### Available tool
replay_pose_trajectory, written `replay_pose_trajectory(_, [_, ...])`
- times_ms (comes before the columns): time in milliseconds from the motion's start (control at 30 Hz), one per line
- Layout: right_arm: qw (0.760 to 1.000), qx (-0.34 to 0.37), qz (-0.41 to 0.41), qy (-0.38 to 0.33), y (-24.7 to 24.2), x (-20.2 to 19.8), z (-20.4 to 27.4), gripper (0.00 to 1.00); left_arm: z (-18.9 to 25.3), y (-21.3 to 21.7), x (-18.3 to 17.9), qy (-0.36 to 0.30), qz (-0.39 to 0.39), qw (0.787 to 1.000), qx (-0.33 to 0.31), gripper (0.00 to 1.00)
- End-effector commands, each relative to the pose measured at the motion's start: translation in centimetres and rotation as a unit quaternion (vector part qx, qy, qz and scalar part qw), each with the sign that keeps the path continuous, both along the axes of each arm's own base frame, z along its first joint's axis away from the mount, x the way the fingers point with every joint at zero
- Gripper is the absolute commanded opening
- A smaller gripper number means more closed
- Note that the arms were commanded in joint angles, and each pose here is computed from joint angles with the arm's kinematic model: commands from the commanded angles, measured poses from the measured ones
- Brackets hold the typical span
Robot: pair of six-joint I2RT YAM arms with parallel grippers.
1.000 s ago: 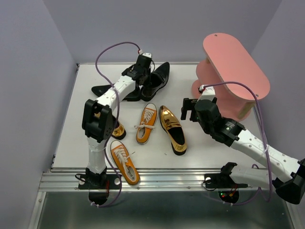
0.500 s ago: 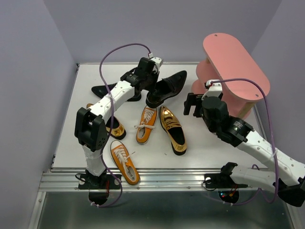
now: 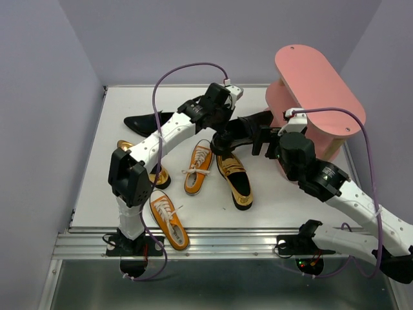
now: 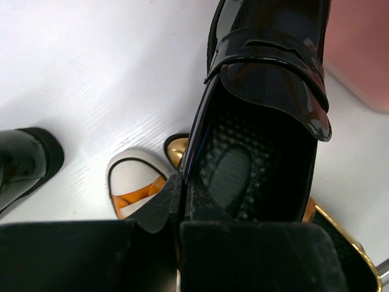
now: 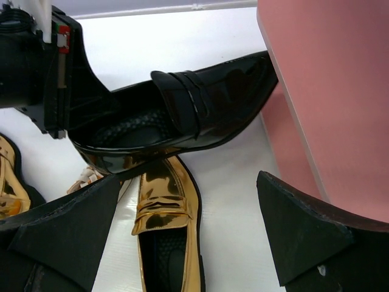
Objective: Place and organize the shoes onto the shoe shelf
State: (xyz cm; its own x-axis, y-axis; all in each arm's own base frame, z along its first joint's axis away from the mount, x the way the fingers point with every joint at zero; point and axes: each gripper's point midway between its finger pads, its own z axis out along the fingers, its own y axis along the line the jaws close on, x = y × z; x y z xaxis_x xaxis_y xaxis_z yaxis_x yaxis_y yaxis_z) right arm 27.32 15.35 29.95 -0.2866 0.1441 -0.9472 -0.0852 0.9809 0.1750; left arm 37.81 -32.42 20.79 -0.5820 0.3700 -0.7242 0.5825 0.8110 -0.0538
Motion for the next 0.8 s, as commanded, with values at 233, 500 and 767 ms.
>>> replay_pose_trajectory(233, [0.999, 0.029, -0.002, -0.032, -0.4, -0.4, 4.1, 1.00, 5.3, -6.8, -1.5, -0.048, -0.101, 0.988, -0.107, 0.00])
replay_pose_trajectory(500, [0.998, 0.036, -0.009, -0.041, -0.7, -0.4, 5.1, 1.00, 5.2, -9.7, -2.4, -0.039, -0.123, 0.983, -0.134, 0.00])
replay_pose_trajectory(767, [0.998, 0.042, -0.008, -0.043, -0.9, -0.7, 5.2, 1.00, 4.6, -13.2, -3.4, -0.031, -0.135, 0.980, -0.146, 0.00])
